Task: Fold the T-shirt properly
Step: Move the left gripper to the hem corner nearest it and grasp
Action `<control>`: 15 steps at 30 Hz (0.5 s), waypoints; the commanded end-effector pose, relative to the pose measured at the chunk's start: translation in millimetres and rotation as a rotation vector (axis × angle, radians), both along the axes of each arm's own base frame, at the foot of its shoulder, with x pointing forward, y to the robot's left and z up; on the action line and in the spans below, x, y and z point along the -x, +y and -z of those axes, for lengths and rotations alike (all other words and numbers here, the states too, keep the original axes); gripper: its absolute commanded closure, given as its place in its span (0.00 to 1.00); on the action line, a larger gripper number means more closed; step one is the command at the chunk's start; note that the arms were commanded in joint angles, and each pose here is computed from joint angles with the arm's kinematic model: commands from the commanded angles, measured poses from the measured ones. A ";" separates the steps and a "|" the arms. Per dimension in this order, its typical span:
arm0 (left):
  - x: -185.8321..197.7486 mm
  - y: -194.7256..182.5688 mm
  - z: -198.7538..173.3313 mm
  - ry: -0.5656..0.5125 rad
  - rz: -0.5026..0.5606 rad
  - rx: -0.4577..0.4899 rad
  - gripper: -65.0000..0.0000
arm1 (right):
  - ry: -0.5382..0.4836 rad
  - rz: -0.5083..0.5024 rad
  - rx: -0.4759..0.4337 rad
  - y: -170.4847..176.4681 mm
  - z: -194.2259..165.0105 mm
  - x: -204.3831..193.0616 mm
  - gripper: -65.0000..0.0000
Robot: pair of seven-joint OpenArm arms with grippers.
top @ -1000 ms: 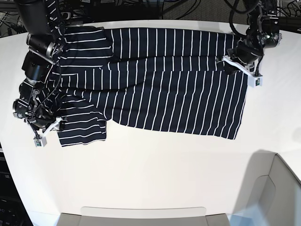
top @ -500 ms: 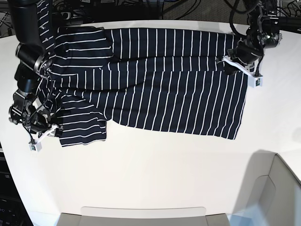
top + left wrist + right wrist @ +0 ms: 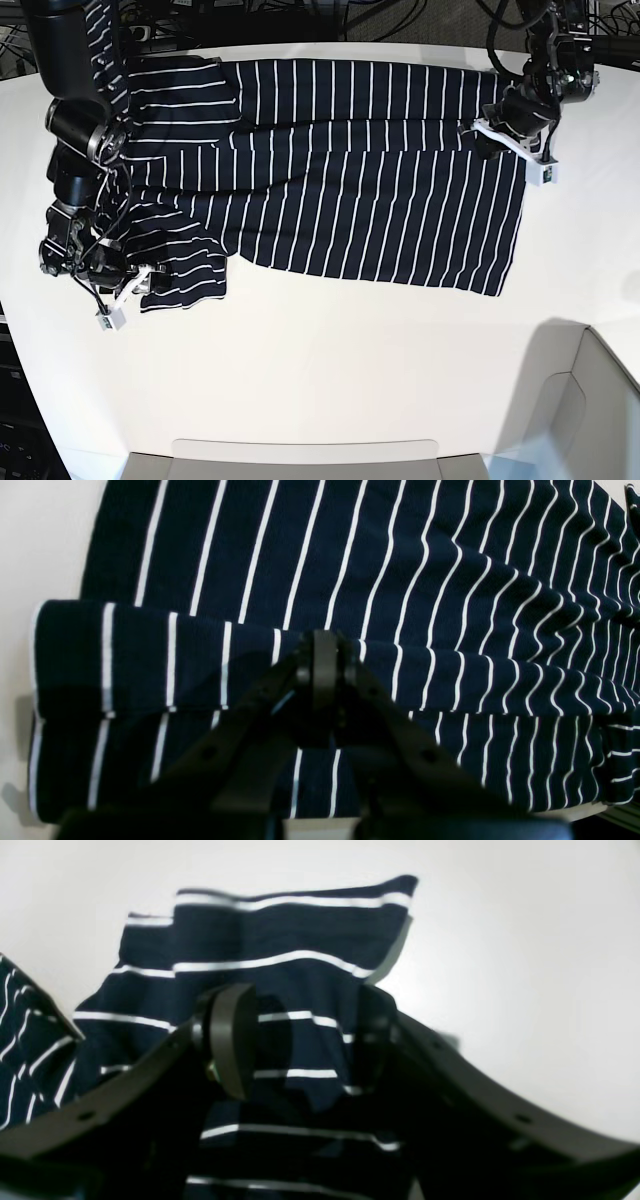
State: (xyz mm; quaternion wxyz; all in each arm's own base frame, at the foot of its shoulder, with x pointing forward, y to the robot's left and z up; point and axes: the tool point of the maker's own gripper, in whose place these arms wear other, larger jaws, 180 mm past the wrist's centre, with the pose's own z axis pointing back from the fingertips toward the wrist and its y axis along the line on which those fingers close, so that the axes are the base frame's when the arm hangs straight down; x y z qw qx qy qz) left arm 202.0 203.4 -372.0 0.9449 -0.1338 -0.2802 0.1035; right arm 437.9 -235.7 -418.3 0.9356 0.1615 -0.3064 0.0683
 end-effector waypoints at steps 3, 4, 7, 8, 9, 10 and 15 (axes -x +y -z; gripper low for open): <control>-18.2 2.3 -15.9 -0.068 0.004 -0.010 1.00 | 0.058 -0.040 0.035 -0.4 5.1 7.9 0.52; -22.4 2.4 -18.2 -0.079 0.003 -0.010 1.00 | 0.056 -0.041 0.037 -0.5 4.0 6.8 0.52; -30.9 3.4 -24.0 -0.103 0.001 -0.011 1.00 | 0.054 -0.041 0.038 -0.5 3.3 6.2 0.52; -35.7 3.4 -27.2 -0.117 0.001 -0.011 1.00 | 0.055 -0.042 0.039 -0.6 3.5 6.3 0.52; -41.9 3.8 -31.7 -0.134 0.000 -0.011 1.00 | 0.055 -0.042 0.039 -0.6 3.5 6.3 0.52; -49.2 4.3 -37.2 -0.156 -0.001 -0.012 1.00 | 0.055 -0.043 0.040 -0.5 3.6 6.4 0.52; -85.9 9.0 -65.5 -0.262 -0.009 -0.022 0.88 | 0.057 -0.040 0.043 -3.3 3.8 7.4 0.52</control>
